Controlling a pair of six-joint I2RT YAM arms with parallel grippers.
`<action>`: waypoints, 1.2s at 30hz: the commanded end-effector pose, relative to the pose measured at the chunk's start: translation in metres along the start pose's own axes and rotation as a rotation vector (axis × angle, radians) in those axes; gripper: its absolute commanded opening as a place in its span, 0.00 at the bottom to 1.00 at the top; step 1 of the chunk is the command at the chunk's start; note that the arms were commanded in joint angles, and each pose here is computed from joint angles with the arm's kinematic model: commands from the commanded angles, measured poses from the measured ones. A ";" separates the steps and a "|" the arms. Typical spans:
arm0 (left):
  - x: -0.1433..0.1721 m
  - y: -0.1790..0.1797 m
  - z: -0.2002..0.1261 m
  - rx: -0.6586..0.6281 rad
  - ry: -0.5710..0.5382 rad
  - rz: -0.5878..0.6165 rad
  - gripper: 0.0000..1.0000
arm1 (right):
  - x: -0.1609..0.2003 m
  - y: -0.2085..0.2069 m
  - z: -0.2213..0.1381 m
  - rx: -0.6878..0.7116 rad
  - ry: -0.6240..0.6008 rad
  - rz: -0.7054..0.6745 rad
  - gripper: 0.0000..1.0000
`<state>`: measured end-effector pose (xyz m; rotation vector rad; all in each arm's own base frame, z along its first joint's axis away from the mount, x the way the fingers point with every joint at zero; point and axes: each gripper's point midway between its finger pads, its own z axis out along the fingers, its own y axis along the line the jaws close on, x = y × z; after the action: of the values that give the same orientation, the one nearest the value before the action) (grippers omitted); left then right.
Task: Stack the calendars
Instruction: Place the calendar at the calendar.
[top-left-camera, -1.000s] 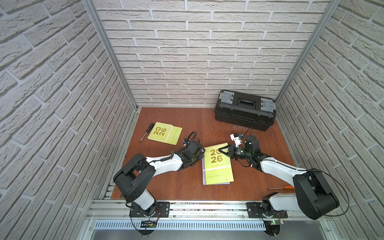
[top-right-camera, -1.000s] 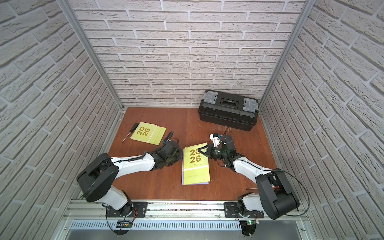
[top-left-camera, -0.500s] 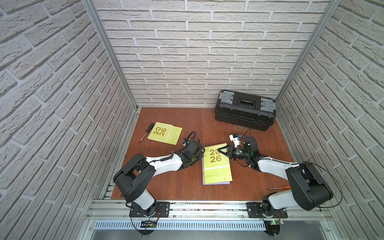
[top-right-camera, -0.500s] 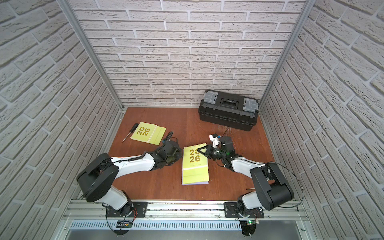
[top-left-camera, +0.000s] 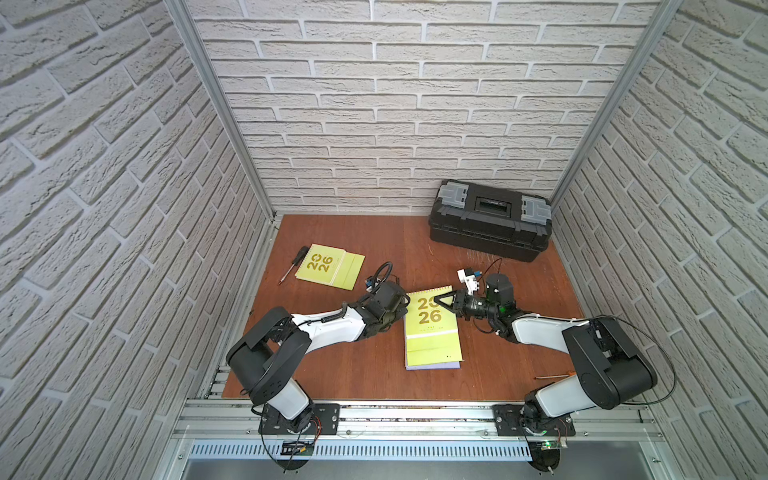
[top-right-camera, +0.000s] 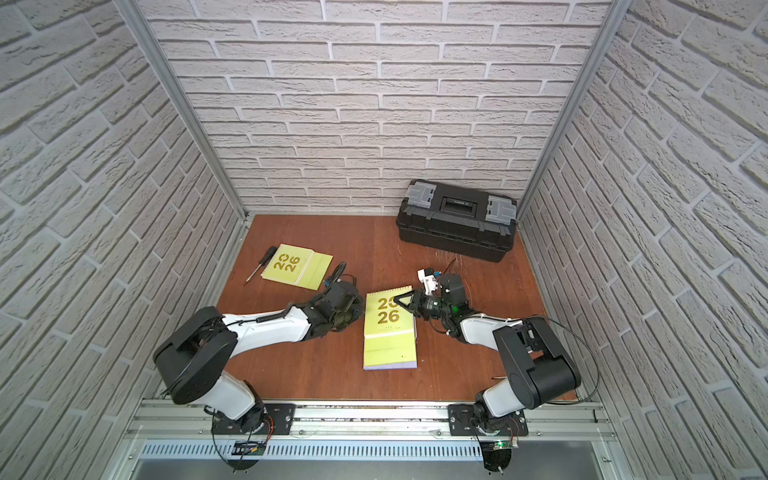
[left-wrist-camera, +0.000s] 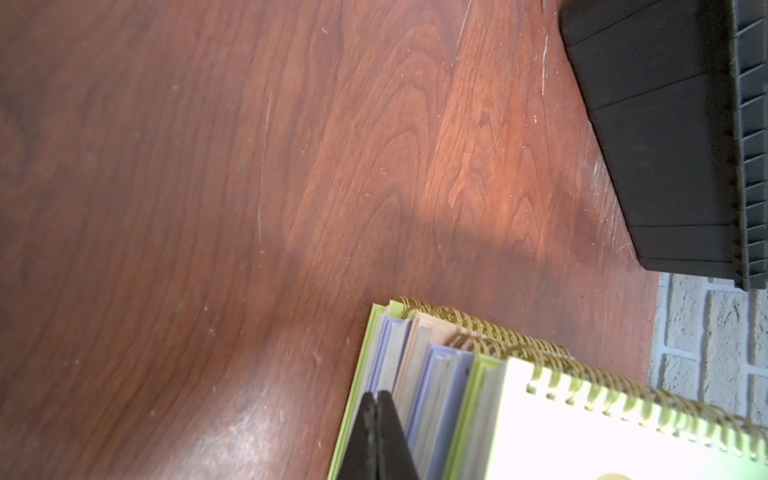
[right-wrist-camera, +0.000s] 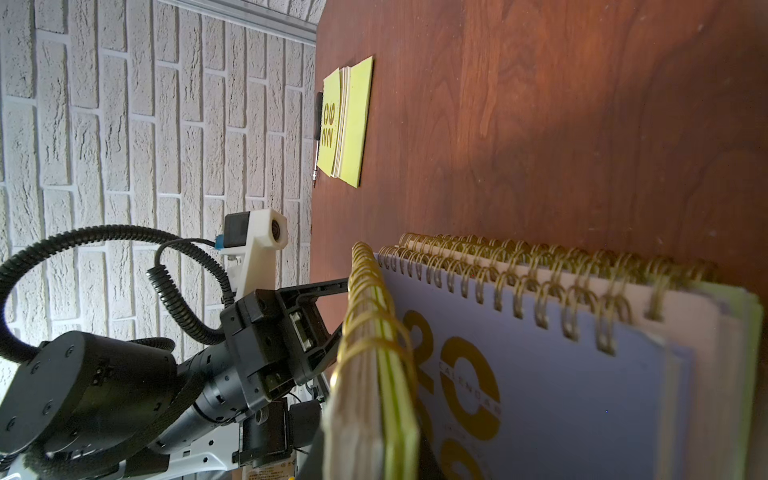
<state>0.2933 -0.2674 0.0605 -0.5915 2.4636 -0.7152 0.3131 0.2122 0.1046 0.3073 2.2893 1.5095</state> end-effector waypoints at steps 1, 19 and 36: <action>-0.002 -0.005 0.000 0.022 -0.016 -0.007 0.00 | -0.003 0.011 -0.001 -0.062 -0.008 -0.040 0.03; -0.001 -0.006 0.000 0.026 -0.010 -0.007 0.00 | 0.000 -0.002 -0.004 0.032 -0.005 -0.051 0.28; 0.000 -0.003 0.001 0.029 -0.010 -0.012 0.00 | -0.005 -0.009 -0.015 0.187 -0.004 -0.084 0.41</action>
<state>0.2931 -0.2682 0.0603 -0.5904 2.4620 -0.7240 0.3063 0.1985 0.0907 0.3129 2.4256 1.3173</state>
